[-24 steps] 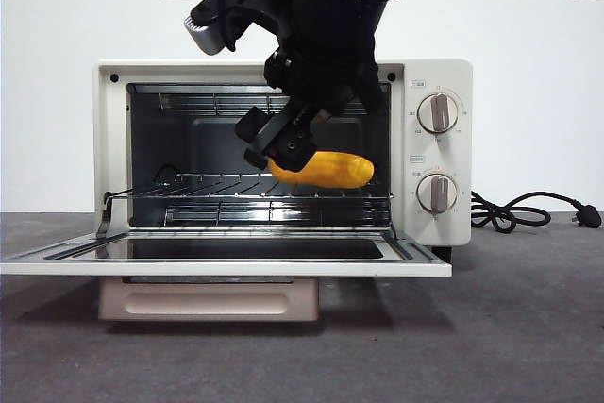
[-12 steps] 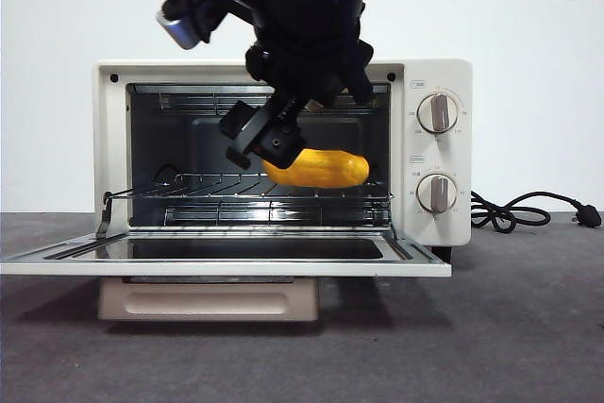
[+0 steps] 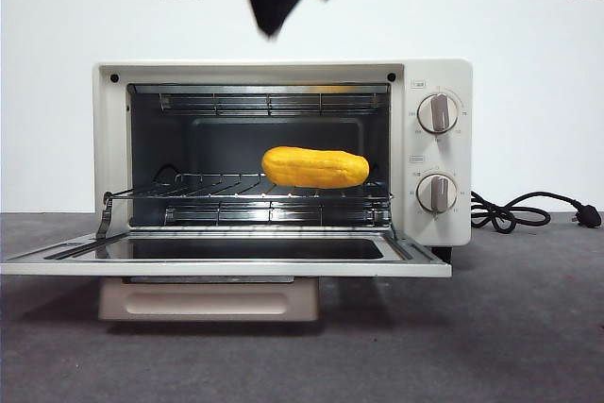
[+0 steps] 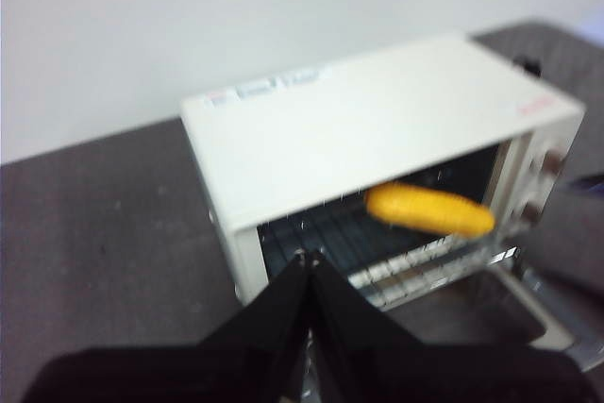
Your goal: Take the corn from the table,put the corn in the oven
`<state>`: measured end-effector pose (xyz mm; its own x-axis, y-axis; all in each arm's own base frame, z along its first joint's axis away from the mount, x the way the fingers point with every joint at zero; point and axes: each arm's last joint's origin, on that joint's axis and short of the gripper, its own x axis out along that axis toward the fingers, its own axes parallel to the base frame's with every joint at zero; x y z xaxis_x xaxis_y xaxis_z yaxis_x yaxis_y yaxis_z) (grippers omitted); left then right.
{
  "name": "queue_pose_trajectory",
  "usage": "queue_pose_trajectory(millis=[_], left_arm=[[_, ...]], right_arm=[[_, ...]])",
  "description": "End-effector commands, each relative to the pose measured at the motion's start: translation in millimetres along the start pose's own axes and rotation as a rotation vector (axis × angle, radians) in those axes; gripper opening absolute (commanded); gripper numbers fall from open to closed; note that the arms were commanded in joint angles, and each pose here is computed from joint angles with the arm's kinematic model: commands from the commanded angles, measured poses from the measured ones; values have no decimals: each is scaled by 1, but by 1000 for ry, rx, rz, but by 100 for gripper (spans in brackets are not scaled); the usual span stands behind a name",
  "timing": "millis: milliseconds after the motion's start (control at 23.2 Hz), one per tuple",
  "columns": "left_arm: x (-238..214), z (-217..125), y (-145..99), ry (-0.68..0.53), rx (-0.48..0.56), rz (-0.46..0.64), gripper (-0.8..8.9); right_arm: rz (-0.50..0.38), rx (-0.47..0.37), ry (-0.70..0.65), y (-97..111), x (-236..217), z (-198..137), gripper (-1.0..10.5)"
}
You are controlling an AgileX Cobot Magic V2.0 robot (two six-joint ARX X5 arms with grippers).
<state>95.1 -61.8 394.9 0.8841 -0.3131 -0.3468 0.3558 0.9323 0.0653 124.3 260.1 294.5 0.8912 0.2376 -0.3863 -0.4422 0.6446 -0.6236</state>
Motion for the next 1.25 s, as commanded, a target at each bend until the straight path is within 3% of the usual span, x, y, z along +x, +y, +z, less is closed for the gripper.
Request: queue_pose_trajectory(millis=[43,172,345,517,690,905,1250], left_arm=[[20,2,-6,53,72,2,-6],[45,0,-13,135,127,-2,-6],[77,-5,-21,242,178,-23,-6],[105,-13,-25,337,193,-147,-6],[128,-21,-18,423,157,-285,-8],[155,-37,10,523,-10,-459,-8],[165,-60,66,533,-300,-557,-8]], right_arm=[[11,59,-11,-9,-17,-1,236],[25,70,-11,-21,-33,-6,106],[31,116,1,-37,-49,-15,85],[33,140,15,-51,-62,-24,-16],[33,156,22,-62,-72,-31,-12],[19,181,24,-73,-82,-39,-12],[-29,204,17,-85,-92,-46,-12]])
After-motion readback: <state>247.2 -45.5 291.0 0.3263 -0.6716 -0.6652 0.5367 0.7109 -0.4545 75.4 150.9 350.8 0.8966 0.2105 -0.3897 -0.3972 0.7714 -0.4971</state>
